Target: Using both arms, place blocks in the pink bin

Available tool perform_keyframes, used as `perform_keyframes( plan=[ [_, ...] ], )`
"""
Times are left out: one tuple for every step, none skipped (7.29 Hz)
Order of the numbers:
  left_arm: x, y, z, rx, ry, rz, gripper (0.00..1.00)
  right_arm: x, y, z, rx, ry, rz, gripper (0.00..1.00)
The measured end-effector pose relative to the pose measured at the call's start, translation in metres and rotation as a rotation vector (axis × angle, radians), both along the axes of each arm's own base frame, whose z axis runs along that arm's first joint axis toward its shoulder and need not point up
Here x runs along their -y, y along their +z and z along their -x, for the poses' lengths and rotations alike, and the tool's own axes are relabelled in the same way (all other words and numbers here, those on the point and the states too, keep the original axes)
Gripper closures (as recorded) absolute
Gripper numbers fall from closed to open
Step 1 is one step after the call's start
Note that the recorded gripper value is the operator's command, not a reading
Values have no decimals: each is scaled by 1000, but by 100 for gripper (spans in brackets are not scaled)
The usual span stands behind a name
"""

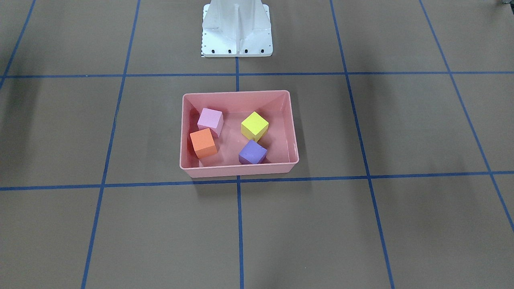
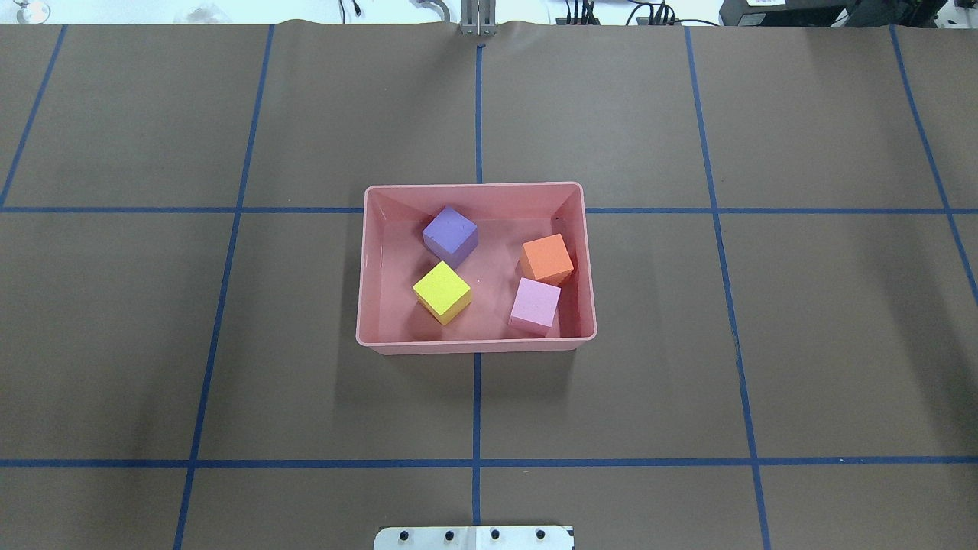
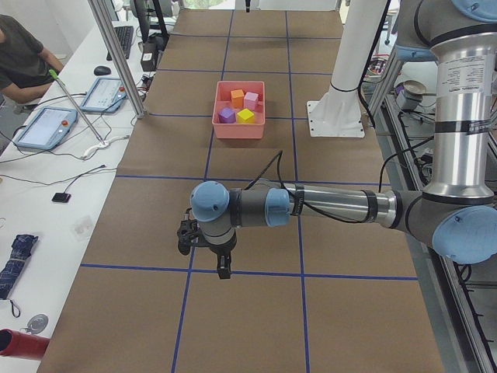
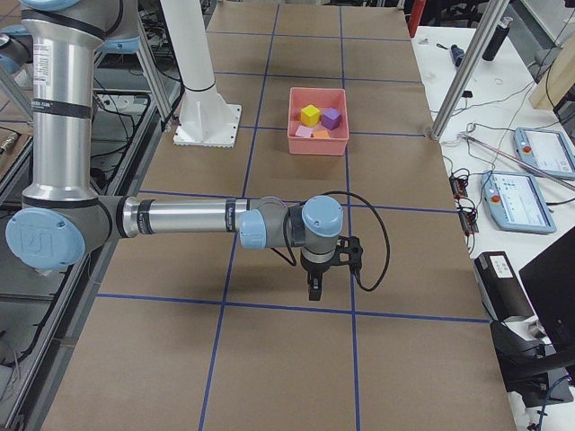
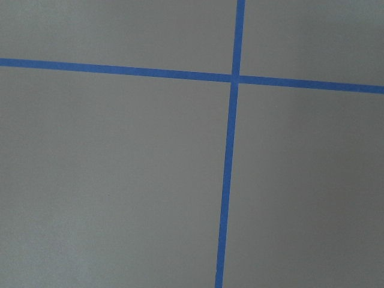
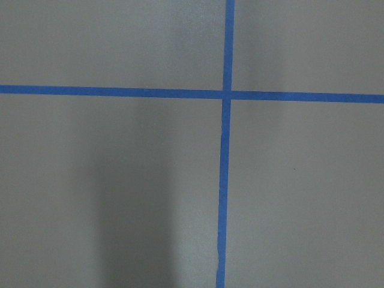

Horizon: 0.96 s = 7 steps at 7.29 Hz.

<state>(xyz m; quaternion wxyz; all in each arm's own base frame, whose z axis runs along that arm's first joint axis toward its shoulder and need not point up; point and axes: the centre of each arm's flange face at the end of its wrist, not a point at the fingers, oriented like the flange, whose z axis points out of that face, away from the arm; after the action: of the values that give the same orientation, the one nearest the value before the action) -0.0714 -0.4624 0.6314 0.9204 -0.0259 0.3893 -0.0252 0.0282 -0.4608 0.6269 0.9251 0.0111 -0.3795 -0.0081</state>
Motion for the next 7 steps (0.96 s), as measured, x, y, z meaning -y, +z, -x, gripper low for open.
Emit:
perform_keyframes(
  plan=[
    [2, -2, 0, 2, 0, -5, 0, 1, -1, 0, -1, 0, -3, 0],
    [2, -4, 0, 1, 2, -8, 0, 2, -2, 0, -1, 0, -5, 0],
    [2, -3, 0, -1, 2, -8, 0, 2, -3, 0, -2, 0, -6, 0],
    [1, -2, 0, -3, 3, -6, 0, 2, -3, 0, -2, 1, -6, 0],
    [0, 0, 0, -3, 4, -6, 0, 2, -3, 0, -2, 2, -5, 0],
    [-1, 0, 0, -4, 4, -6, 0, 3, -2, 0, -2, 2, -2, 0],
    [-2, -1, 0, -5, 4, -8, 0, 3, -2, 0, -2, 2, -1, 0]
  ],
)
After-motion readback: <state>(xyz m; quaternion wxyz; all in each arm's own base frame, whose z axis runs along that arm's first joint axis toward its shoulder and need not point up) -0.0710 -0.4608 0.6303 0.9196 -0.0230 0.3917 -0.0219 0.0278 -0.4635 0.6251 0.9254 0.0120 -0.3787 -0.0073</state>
